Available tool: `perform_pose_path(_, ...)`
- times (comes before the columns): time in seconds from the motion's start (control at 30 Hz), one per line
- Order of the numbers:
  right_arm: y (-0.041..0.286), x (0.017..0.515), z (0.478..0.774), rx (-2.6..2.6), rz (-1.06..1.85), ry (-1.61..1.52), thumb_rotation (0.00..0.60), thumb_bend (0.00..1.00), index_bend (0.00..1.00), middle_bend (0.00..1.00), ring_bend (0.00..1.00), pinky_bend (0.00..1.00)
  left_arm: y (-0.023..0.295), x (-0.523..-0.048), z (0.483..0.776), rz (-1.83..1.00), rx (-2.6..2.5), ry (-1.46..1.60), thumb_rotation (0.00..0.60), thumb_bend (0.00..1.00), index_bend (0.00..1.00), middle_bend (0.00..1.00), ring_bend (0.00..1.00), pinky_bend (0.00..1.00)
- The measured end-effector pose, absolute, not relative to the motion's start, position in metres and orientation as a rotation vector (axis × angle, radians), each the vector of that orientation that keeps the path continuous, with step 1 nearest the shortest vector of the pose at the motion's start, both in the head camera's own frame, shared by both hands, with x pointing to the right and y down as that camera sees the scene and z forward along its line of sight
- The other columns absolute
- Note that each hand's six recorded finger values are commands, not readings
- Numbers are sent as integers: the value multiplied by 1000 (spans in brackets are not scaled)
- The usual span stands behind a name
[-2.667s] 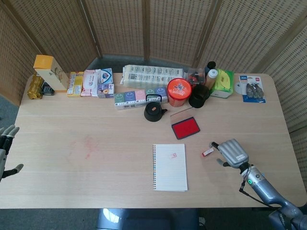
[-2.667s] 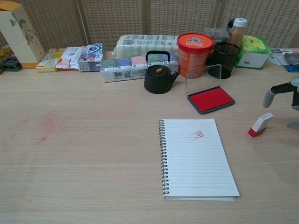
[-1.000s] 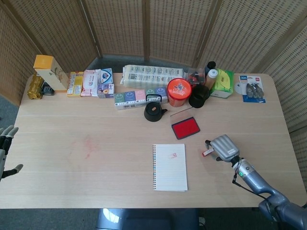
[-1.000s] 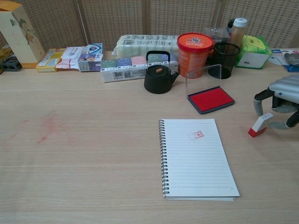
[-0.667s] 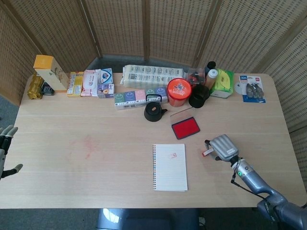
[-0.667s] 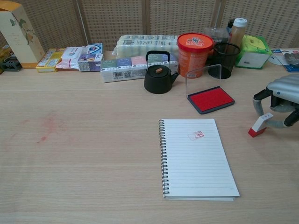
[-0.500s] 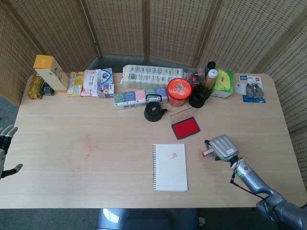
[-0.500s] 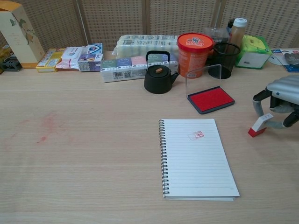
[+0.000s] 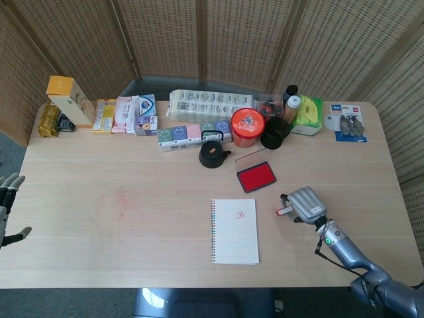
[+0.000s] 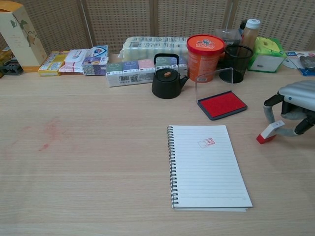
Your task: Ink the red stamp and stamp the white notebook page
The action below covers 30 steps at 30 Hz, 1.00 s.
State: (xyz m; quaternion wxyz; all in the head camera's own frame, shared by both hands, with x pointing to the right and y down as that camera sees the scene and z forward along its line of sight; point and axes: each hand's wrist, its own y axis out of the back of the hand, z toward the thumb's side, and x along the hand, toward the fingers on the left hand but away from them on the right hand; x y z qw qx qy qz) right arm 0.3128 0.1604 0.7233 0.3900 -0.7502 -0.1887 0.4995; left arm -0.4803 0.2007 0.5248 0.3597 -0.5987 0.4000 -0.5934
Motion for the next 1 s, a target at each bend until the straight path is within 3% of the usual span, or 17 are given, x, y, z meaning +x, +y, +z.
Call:
perform_pose_path(0.47, 130, 287, 690, -2033, 1308, -698, 600, 402, 632, 1000, 1000, 1000, 203, -476, 528, -1529, -1576, 1011, 600, 0, 0, 12, 0, 13)
perform_pose_path(1.0, 70, 263, 703, -1973, 1629, -967, 600, 421, 642, 1000, 1000, 1000, 203, -478, 531, -1543, -1595, 1006, 600, 0, 0, 12, 0, 13)
